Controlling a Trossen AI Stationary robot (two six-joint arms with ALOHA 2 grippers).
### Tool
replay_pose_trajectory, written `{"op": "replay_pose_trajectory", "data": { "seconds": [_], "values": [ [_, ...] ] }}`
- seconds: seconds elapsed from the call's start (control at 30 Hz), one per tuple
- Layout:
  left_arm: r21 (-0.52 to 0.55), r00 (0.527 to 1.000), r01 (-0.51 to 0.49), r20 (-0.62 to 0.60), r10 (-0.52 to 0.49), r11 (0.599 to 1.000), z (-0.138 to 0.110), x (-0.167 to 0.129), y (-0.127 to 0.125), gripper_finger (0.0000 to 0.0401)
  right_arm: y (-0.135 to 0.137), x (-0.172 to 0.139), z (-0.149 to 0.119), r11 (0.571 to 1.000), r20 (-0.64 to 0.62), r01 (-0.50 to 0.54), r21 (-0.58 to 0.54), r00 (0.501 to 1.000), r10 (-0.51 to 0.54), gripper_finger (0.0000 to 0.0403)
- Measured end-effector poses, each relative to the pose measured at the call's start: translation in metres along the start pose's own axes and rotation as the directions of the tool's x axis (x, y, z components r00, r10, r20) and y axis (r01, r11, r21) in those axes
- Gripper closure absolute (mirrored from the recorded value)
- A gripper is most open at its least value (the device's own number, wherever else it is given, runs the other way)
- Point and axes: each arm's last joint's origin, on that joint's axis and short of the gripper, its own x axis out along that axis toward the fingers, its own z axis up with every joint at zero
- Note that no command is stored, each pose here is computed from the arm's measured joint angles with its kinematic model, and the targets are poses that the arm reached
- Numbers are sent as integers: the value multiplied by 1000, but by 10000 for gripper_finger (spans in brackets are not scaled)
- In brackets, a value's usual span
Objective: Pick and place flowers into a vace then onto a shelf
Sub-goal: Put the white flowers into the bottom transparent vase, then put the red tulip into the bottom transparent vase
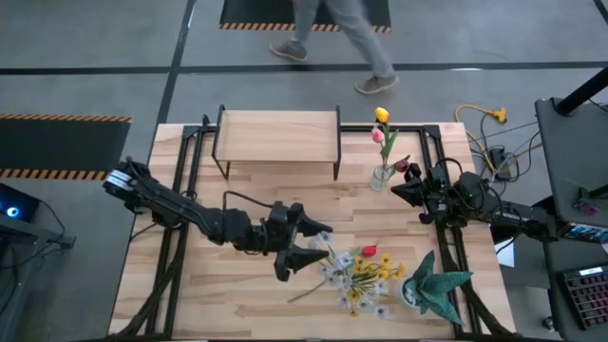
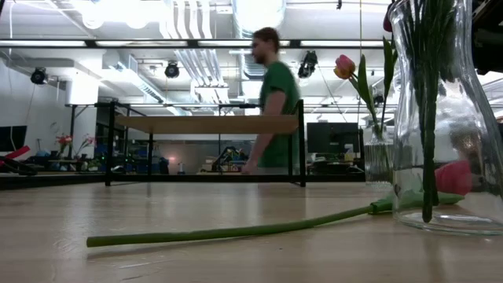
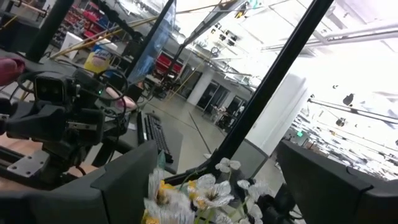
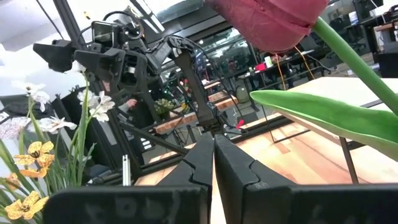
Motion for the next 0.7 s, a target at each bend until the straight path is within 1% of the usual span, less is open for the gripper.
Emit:
{"op": "replay_pose_trajectory", "data": {
  "seconds": [0.2,0.33,0.43,0.5,0.57,0.7],
  "values": [
    [4,1000,-7,-17,7,1000,17,-10,-6,86,0,0,0,1000,-1,0,0,1000,0,394],
    [-11,997,-31,-72,30,999,27,-22,-11,86,0,0,0,1000,-1,1,0,1000,-1,394],
    [-42,988,-71,-140,64,997,32,-31,-11,86,0,0,0,1000,-3,2,1,1000,-2,394],
    [-68,975,-122,-195,106,990,32,-37,-10,86,0,0,-1,1000,-7,4,2,1000,-4,394],
    [-85,950,-207,-255,180,975,29,-43,-5,86,-1,0,-1,1000,-12,6,3,1000,-6,394],
    [-131,879,-368,-374,298,921,21,-54,5,86,-1,0,-2,1000,-16,8,4,1000,-8,394]
  ]
}}
